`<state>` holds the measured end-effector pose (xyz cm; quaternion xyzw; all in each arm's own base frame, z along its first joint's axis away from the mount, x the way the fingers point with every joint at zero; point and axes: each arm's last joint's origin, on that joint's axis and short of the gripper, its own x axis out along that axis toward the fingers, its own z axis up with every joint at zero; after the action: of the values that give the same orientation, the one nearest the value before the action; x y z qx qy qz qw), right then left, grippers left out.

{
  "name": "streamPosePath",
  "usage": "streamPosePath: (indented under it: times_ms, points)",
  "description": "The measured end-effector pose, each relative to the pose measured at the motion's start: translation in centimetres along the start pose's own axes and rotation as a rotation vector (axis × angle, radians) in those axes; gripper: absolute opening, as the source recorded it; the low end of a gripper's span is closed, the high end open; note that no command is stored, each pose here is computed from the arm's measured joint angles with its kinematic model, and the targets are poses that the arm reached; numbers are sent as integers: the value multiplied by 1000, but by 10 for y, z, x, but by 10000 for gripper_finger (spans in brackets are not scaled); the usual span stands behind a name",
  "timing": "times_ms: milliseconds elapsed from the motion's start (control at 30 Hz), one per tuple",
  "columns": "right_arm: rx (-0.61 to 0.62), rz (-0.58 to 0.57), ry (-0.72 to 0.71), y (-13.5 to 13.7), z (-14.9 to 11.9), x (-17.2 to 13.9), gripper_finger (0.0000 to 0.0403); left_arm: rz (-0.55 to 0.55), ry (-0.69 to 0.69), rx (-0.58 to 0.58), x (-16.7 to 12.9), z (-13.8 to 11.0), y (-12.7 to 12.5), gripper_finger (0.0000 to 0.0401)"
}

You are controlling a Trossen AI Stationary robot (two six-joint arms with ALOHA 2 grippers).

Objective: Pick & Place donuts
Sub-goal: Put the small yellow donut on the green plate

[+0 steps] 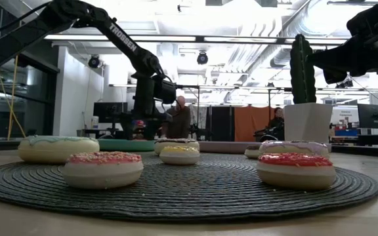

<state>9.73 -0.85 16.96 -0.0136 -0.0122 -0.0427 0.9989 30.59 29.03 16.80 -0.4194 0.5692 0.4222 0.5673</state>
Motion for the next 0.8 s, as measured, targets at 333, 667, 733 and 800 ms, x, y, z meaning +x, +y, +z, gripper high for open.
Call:
streamPosePath:
  times_ms: [333, 667, 733, 800]
  points:
    - [0, 0, 0, 0, 0, 0, 0, -83, -57, 75, -40, 11, -7, 357]
    - [0, 0, 0, 0, 0, 0, 0, -272, -114, 532, -106, 0, -33, 357]
    - [0, 0, 0, 0, 0, 0, 0, -281, -95, 642, -113, -10, -41, 357]
    - [0, 0, 0, 0, 0, 0, 0, -276, -73, 715, -117, -21, -50, 357]
